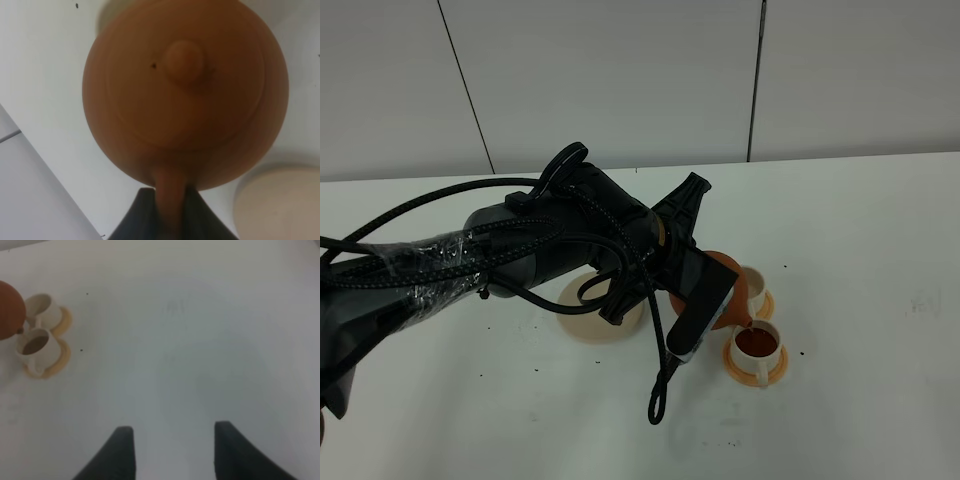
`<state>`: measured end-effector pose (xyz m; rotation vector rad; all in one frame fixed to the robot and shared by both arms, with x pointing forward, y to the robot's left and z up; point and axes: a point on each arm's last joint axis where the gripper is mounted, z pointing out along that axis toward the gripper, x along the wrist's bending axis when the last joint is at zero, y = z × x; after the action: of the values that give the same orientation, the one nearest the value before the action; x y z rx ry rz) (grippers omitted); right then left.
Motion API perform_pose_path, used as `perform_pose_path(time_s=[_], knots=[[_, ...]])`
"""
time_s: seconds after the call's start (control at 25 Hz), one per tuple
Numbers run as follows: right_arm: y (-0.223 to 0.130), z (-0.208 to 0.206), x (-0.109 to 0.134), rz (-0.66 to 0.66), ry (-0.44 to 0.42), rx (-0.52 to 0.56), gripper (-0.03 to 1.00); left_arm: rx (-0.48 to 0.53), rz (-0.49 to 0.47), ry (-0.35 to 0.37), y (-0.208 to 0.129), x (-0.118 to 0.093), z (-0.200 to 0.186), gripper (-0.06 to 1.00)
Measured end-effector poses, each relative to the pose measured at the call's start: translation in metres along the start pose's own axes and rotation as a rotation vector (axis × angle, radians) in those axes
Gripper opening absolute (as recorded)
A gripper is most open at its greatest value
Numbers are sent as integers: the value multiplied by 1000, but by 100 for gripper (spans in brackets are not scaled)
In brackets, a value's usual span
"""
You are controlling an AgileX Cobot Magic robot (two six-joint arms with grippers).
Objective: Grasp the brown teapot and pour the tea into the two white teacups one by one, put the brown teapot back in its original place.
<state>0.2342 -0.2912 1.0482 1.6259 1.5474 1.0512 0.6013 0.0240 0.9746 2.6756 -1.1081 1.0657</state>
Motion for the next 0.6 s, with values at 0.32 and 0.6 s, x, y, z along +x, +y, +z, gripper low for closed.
perform_pose_path(time_s=[0.32,0.6], knots=[[0,0,0,-1,0,0,36,0,0,0,0,0,0,17],[0,0,0,-1,0,0,36,0,3,0,0,0,0,17]])
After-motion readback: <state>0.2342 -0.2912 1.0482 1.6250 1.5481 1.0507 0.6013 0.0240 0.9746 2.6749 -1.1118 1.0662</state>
